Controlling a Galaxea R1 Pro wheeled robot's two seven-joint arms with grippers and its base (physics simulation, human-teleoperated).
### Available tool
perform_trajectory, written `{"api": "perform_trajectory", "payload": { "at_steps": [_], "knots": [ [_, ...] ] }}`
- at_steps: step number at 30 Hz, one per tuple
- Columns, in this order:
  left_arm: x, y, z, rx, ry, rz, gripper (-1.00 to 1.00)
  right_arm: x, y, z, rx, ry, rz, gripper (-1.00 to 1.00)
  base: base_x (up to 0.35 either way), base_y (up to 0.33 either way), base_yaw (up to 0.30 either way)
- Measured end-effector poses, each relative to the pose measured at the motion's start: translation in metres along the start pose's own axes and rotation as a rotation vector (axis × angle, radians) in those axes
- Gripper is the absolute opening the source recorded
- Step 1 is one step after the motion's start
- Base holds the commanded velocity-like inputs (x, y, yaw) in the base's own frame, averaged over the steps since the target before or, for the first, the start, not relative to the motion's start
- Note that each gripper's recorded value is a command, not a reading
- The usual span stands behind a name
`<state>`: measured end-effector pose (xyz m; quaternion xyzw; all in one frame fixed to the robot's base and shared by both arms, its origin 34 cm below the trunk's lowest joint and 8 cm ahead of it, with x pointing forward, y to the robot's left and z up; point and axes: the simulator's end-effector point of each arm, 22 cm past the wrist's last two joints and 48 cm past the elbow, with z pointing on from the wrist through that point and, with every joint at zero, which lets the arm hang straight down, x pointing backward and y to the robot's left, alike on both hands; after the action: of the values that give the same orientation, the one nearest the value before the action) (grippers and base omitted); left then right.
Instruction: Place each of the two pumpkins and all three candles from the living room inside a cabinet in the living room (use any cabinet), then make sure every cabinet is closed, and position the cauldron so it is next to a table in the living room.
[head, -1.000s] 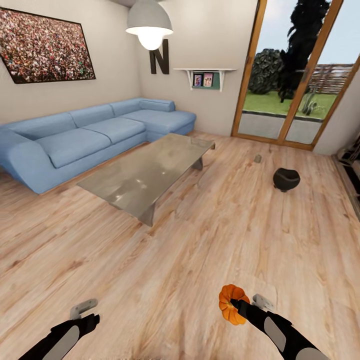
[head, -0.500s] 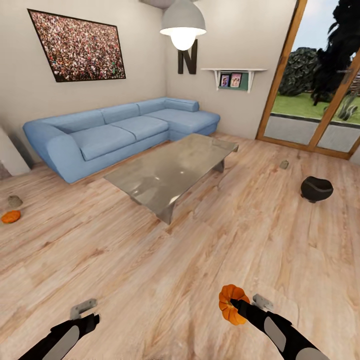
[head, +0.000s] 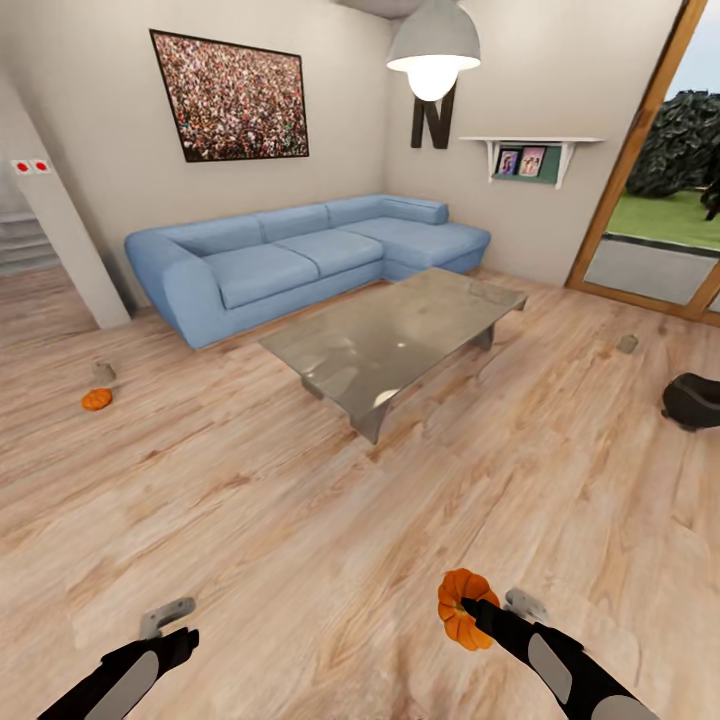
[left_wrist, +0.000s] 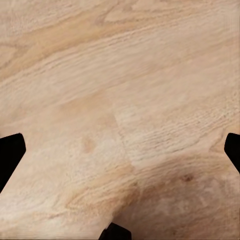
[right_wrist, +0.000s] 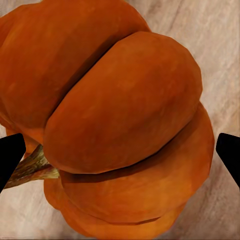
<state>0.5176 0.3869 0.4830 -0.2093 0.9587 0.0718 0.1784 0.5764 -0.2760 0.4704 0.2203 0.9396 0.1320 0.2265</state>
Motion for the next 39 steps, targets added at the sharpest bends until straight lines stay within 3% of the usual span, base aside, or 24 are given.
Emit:
{"api": "perform_trajectory", "payload": {
  "at_steps": [24,39],
  "knots": [
    [0.0000,0.0002,-0.0002,0.000,0.001,-0.004,1.00,0.0040,0.0030,0.0005,-0.003,0.012,-0.030,-1.00,-0.011,0.144,0.292],
    [-0.0009,0.0009,-0.0005,0.000,0.000,-0.011,1.00,0.0040,0.0037,0.0002,-0.006,0.011,-0.030,-1.00,0.221,0.180,0.292]
  ]
}}
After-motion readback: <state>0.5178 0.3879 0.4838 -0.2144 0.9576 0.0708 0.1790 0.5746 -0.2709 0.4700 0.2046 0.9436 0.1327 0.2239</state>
